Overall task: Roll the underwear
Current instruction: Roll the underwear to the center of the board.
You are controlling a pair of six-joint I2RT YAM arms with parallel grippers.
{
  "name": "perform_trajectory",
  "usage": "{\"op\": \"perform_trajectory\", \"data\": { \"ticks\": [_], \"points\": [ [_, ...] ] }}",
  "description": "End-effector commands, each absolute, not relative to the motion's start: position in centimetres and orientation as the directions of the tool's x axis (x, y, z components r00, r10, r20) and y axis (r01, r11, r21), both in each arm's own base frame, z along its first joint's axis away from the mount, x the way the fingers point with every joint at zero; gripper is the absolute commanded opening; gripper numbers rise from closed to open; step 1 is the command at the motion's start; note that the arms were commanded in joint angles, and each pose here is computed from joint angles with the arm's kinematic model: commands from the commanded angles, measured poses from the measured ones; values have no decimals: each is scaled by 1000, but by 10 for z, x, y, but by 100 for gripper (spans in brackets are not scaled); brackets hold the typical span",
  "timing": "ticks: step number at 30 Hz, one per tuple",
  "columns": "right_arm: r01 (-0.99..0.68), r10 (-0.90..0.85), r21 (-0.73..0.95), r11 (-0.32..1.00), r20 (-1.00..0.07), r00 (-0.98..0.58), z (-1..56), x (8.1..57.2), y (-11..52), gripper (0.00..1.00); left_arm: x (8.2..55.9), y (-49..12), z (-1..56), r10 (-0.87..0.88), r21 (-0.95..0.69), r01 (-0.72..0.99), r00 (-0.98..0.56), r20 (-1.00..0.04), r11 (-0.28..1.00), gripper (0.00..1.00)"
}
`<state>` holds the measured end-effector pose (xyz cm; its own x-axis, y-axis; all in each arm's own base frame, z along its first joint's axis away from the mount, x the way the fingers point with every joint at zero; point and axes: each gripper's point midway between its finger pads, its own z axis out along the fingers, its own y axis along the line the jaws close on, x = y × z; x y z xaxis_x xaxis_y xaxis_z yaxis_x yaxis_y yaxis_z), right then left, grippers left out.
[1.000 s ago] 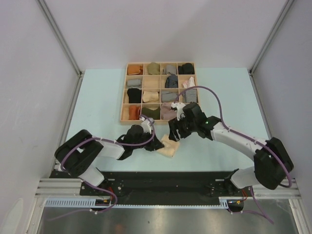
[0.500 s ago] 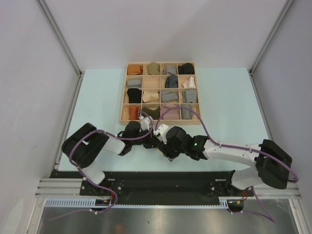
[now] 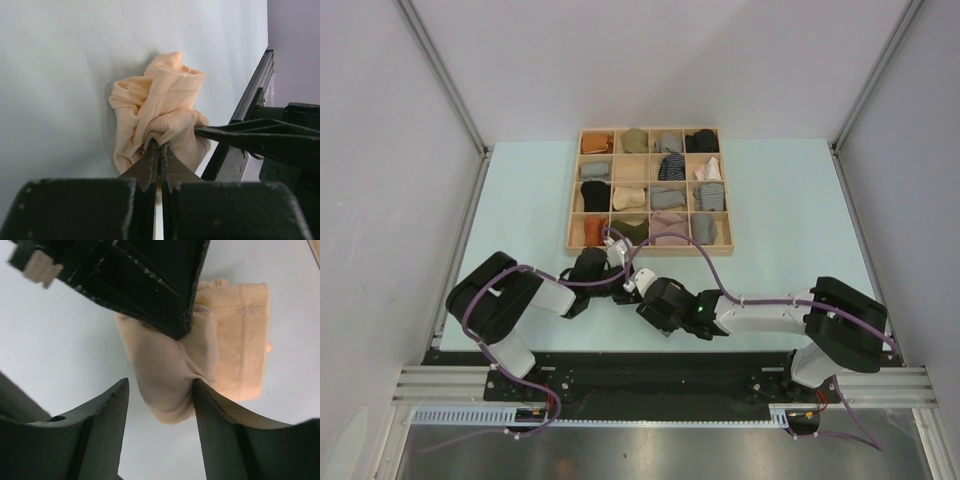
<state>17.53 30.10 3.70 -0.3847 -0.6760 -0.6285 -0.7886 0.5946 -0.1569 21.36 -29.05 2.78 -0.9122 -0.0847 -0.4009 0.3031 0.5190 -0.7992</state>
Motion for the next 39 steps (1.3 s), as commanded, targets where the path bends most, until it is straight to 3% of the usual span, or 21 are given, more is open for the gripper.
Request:
{"op": "perform_trajectory", "data": {
  "ticks": [1,3,5,6,7,8,10,12,17,25,32,39],
  "points": [
    [-742,-679,-175,647,-575,-457,12,174,292,59,210,-272,1,-93,-769,213,-938,-333,603,0],
    [-726,-670,-165,668,-558,-490,4,173,290,58,210,-273,4,-99,-779,210,-940,-328,591,0],
    [-717,-672,-160,678,-530,-517,-9,170,288,50,211,-276,11,-105,-790,220,-936,-336,573,0],
    [-710,-664,-150,688,-525,-533,-13,168,289,36,210,-275,12,-108,-793,221,-935,-337,568,2],
    [-715,-666,-135,686,-514,-541,-17,165,290,28,212,-276,18,-113,-795,232,-930,-351,560,5],
    [-720,-667,-119,683,-504,-549,-21,163,292,12,213,-275,19,-119,-793,232,-927,-356,564,9],
    [-741,-657,-46,670,-500,-564,-18,153,301,0,216,-270,29,-142,-792,240,-915,-378,561,36],
    [-750,-634,28,661,-513,-579,-8,149,309,0,216,-259,31,-169,-785,221,-909,-381,579,65],
    [-749,-588,268,606,-484,-649,13,132,322,0,225,-231,40,-215,-708,212,-860,-462,674,83],
    [-702,-549,496,512,-439,-711,38,120,331,0,223,-210,56,-237,-643,280,-767,-596,712,87],
    [-626,-489,601,498,-401,-774,41,141,326,0,209,-232,73,-139,-584,470,-688,-712,662,80],
    [-581,-456,636,508,-373,-808,33,160,317,0,194,-265,71,-34,-550,593,-662,-749,588,71]
  ]
}}
